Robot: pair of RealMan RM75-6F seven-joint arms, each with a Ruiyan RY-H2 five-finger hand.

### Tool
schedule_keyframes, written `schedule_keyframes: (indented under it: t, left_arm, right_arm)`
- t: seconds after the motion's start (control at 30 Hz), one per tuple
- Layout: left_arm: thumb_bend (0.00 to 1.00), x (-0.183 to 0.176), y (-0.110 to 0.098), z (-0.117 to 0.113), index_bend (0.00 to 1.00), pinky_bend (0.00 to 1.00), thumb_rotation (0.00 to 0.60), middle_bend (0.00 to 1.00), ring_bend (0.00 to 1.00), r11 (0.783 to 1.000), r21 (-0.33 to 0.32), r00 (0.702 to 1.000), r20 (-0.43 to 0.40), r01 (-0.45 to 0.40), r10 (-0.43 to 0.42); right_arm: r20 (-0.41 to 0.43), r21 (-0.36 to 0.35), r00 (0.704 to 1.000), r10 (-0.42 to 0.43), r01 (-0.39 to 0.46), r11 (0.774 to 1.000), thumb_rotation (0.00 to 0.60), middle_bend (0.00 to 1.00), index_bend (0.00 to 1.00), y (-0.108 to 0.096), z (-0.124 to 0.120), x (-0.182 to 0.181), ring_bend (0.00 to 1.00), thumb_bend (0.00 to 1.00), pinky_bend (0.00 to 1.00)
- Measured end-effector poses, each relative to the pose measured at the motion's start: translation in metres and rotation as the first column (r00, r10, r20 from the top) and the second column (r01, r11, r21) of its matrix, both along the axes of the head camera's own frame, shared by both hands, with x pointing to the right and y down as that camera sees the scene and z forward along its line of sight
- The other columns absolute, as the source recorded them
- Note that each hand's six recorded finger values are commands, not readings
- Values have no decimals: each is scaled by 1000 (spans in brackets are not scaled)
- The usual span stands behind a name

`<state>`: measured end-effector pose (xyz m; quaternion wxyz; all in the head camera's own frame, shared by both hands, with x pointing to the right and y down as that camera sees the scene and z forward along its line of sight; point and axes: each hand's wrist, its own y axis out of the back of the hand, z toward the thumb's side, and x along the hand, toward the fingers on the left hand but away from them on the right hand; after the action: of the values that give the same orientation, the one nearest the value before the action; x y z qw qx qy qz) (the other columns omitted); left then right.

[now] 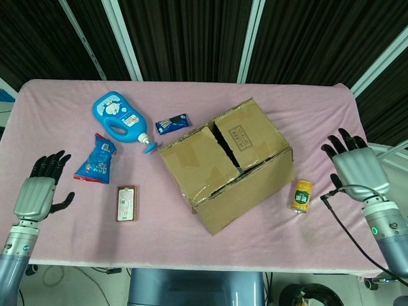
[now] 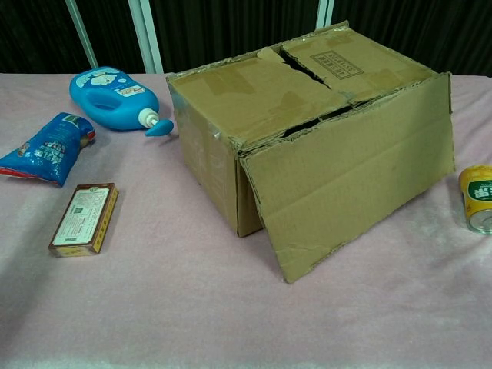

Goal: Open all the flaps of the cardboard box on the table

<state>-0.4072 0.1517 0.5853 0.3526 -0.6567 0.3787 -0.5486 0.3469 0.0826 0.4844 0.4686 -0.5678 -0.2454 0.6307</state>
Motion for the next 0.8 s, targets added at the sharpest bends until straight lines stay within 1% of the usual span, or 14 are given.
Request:
schedule_keyframes:
  t: [0.07, 0.13, 0.27, 0.37, 0.43, 0.47, 0.53, 0.6, 0.7, 0.8]
  left_arm:
    - [343, 10, -11, -3, 48, 0, 600, 21, 0, 999, 3, 999, -5, -34, 34]
    - [344, 24, -26, -7, 48, 0, 600, 23, 0, 997, 13, 997, -9, -81, 81]
    - [343, 60, -57, -16, 49, 5, 600, 32, 0, 980, 44, 981, -12, -193, 193]
    - [353, 92, -77, -21, 65, 30, 600, 53, 0, 959, 54, 960, -14, -280, 281]
    - [380, 116, -90, -24, 87, 69, 600, 69, 6, 938, 56, 940, -13, -341, 342]
    - [407, 126, -95, -25, 101, 106, 600, 83, 20, 928, 56, 930, -10, -368, 369]
    - [471, 150, -106, -26, 124, 165, 600, 117, 56, 903, 55, 904, -3, -426, 427]
    - [564, 173, -115, -26, 154, 213, 600, 163, 99, 877, 50, 878, 2, -478, 478]
    - [661, 204, -127, -24, 211, 270, 600, 231, 158, 842, 38, 843, 8, -538, 538]
    - [725, 233, -138, -21, 256, 316, 600, 291, 211, 809, 27, 810, 17, -587, 587]
  right_arm:
    - [24, 19, 998, 59, -59, 998, 600, 118, 168, 8, 7, 12, 21, 448, 207]
    - [40, 35, 994, 98, -99, 994, 600, 79, 110, 14, 12, 21, 4, 429, 207]
    - [61, 84, 987, 150, -155, 984, 600, 54, 95, 26, 23, 39, 0, 414, 207]
    - [84, 112, 979, 183, -192, 975, 600, 54, 95, 36, 31, 50, 0, 413, 207]
    - [104, 120, 973, 204, -216, 969, 600, 54, 95, 42, 37, 57, 0, 412, 207]
    - [115, 121, 969, 219, -233, 965, 600, 54, 95, 45, 41, 61, 0, 413, 207]
    - [126, 119, 962, 241, -256, 959, 600, 54, 95, 51, 47, 68, 0, 413, 207]
    - [138, 116, 956, 261, -277, 954, 600, 54, 95, 55, 52, 74, 0, 413, 207]
    - [159, 115, 947, 278, -298, 948, 600, 54, 95, 57, 56, 79, 0, 414, 207]
    - [186, 112, 938, 293, -317, 942, 600, 54, 95, 58, 61, 82, 0, 414, 207]
